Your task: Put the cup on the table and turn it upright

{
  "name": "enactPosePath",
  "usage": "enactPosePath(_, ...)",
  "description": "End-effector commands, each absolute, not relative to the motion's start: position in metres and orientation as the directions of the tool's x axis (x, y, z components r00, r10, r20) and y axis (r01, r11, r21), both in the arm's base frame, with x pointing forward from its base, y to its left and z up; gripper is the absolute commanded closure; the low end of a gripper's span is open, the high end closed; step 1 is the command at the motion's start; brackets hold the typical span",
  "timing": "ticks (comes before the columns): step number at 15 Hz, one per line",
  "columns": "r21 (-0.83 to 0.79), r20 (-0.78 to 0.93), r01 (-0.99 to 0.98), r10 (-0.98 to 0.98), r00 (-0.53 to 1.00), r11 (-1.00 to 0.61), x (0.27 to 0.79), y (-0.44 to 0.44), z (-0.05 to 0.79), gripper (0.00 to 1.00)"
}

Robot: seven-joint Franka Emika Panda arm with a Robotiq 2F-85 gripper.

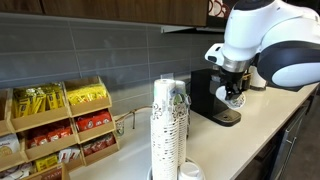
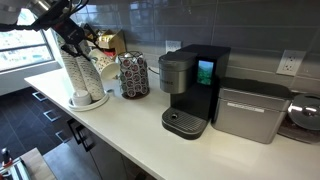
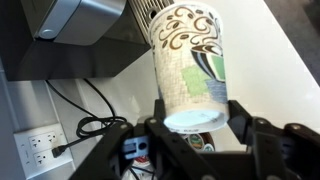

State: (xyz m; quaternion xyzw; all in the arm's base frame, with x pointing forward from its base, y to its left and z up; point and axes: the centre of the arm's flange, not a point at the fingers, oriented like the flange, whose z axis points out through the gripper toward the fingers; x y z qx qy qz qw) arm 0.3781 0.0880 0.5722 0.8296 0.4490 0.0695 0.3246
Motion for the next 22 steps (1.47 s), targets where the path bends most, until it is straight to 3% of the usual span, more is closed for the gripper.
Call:
enactPosePath(1,0.569,-0.188,0.716,0.784,0.591,-0.404,0.383,0.080,0.556,0.61)
enactPosePath(5,0.483,-0.225,0.761,0.778,0.587,-0.434,0.390,0.052,0.498,0.61)
enactPosePath(10,0.364,-0.135,0.804,0.827,0.546,-0.471,0.397,0.024,0.422,0.61)
enactPosePath(19,0.284,-0.095,0.846,0.864,0.494,-0.452,0.400,0.020,0.370,0.61)
enactPosePath(20,0.282,-0.103,0.847,0.863,0.494,-0.451,0.401,0.022,0.367,0.31)
enactPosePath(21,0.279,-0.104,0.848,0.864,0.493,-0.450,0.401,0.023,0.366,0.10)
enactPosePath(22,0.277,-0.105,0.847,0.862,0.495,-0.453,0.402,0.024,0.365,0.04)
